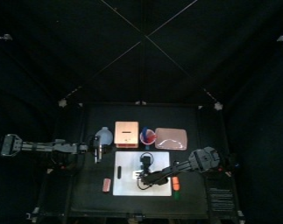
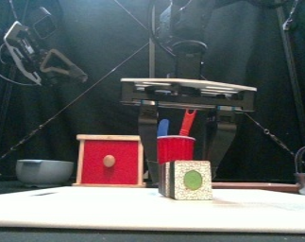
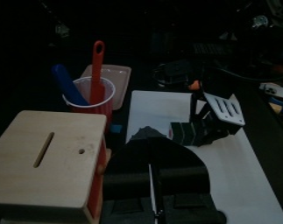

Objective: Place sushi on board then cut the sushi with the knife then place the pieces on the plate
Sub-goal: Pick knife at handle with right hand

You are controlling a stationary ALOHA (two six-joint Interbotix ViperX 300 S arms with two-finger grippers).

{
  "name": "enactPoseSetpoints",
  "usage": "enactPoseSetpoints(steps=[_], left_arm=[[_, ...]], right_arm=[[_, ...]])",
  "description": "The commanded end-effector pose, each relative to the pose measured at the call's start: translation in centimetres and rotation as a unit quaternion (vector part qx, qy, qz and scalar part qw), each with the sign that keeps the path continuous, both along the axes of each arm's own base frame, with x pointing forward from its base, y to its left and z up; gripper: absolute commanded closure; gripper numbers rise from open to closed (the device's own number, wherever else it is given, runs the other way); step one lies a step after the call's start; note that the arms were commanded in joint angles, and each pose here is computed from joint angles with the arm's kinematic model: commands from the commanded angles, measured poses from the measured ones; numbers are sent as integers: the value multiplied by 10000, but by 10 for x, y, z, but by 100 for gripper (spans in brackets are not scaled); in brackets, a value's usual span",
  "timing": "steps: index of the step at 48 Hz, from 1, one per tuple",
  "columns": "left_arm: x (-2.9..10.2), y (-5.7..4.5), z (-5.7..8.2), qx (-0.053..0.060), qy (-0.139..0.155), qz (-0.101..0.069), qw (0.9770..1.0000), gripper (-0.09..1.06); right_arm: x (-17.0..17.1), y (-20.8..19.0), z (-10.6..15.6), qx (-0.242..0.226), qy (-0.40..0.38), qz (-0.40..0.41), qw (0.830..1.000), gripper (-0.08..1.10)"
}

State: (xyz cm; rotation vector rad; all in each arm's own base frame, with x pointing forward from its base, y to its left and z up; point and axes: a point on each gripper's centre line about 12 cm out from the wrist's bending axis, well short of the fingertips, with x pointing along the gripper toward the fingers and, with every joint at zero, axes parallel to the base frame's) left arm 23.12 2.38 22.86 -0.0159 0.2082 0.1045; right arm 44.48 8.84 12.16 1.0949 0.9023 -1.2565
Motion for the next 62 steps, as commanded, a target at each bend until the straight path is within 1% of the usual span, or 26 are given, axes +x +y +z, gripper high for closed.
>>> enactPoseSetpoints(steps=[1, 7, 15, 25, 33, 43, 49, 52, 57, 62], left_arm=[[2, 2, 3, 6, 8, 42, 10000, 99], [1, 3, 1, 4, 85, 45, 10000, 99], [1, 3, 1, -5, 100, 49, 9999, 99], [1, 3, 1, -5, 100, 49, 9999, 99], [1, 3, 1, -11, 91, 52, 9999, 99], [1, 3, 1, -11, 91, 52, 9999, 99], [1, 3, 1, -18, 98, 71, 9999, 99], [1, 3, 1, -18, 98, 71, 9999, 99], [1, 4, 1, -40, 88, 84, 9999, 99], [0, 4, -1, -105, 112, 121, 9998, 99]], right_arm=[[5, 1, 24, 78, -245, -40, 9997, 13], [1, 1, 37, 2, -197, 14, 9998, 13], [-13, -1, 59, -121, -189, 59, 9997, 13], [-31, -9, 93, -358, -363, 627, 9967, 13], [-48, -19, 122, -513, -438, 1323, 9889, 14], [-66, -49, 152, -700, -439, 2036, 9756, 14], [-77, -73, 173, -820, -526, 2606, 9605, 14], [-83, -87, 181, -758, -570, 2780, 9559, 14], [-96, -112, 196, -493, -680, 3030, 9493, 14], [-106, -137, 208, -358, -799, 3291, 9402, 14]])
